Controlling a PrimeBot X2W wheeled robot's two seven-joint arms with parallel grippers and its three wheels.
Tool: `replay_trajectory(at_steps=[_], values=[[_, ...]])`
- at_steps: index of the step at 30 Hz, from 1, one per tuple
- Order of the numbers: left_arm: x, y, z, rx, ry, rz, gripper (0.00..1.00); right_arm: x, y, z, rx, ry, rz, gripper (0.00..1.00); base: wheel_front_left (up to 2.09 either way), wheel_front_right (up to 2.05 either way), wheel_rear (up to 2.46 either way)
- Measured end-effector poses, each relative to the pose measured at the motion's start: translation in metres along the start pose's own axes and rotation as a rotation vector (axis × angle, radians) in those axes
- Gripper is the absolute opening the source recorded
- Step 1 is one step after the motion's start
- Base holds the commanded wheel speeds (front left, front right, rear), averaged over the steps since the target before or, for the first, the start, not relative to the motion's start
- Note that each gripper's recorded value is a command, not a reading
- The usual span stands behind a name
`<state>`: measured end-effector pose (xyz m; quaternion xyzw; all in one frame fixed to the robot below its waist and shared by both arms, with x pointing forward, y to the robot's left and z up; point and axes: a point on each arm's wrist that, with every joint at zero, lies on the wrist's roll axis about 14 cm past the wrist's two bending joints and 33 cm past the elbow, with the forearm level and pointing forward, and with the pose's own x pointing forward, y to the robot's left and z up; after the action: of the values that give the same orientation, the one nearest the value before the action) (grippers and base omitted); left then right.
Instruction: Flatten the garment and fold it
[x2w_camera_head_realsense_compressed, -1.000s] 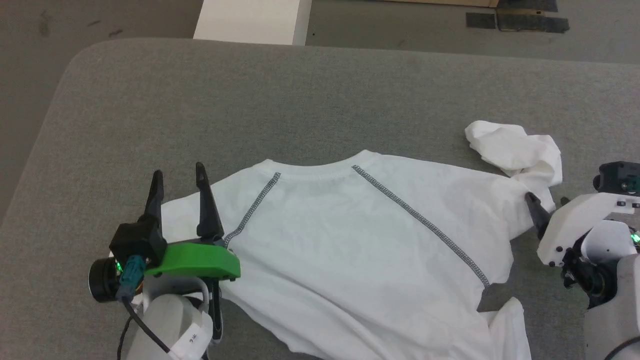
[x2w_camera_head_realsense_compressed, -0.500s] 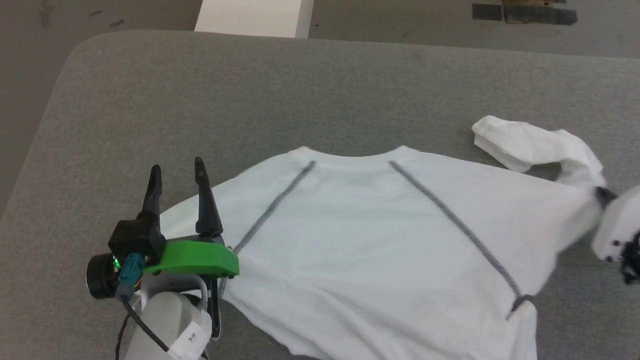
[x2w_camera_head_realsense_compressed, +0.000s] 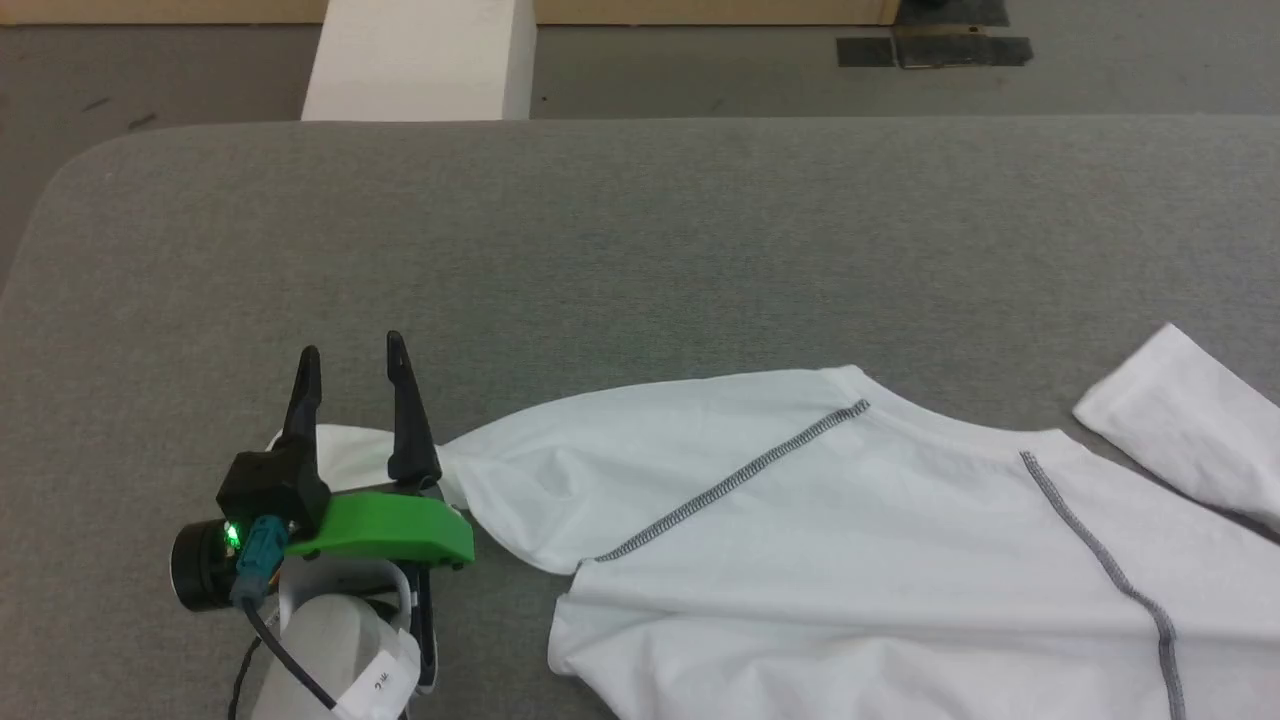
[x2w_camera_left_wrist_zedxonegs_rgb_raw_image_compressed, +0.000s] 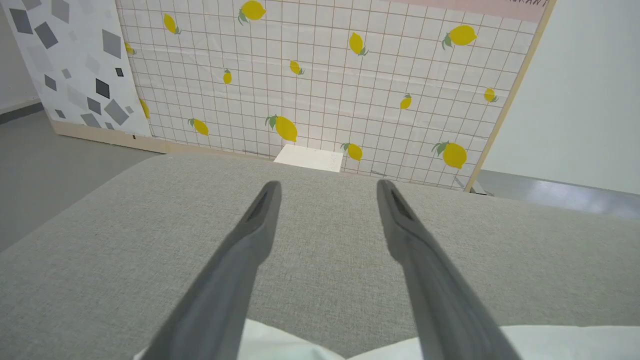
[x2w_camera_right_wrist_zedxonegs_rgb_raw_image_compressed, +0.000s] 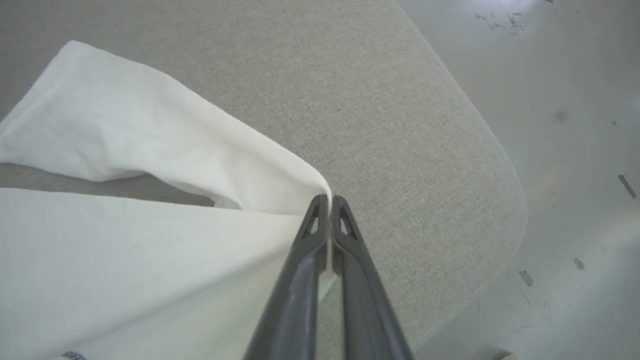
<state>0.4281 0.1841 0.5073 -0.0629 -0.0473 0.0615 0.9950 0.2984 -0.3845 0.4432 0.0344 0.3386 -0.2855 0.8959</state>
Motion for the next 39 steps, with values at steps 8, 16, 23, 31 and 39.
replay_trajectory(at_steps=[8, 16, 23, 31, 39], values=[[-0.002, -0.039, -0.025, -0.006, 0.075, -0.146, 1.0, -0.003, 0.026, -0.03, 0.062, 0.029, 0.128, 1.0, 0.0, 0.0, 0.0], [-0.005, -0.107, -0.057, 0.142, 0.255, -0.467, 1.0, -0.018, 0.106, -0.001, -0.002, -0.233, 0.355, 1.0, 0.0, 0.0, 0.0], [0.0, -0.127, -0.086, 0.338, 0.5, -0.597, 1.0, -0.028, 0.13, 0.003, -0.041, -0.299, 0.441, 1.0, 0.0, 0.0, 0.0], [-0.007, -0.107, -0.126, 0.484, 0.837, -0.576, 1.0, -0.037, 0.151, -0.001, -0.05, -0.308, 0.511, 1.0, 0.0, 0.0, 0.0], [-0.015, -0.114, -0.139, 0.458, 0.972, -0.604, 0.98, -0.033, 0.149, -0.002, -0.03, -0.304, 0.503, 1.0, 0.0, 0.0, 0.0]])
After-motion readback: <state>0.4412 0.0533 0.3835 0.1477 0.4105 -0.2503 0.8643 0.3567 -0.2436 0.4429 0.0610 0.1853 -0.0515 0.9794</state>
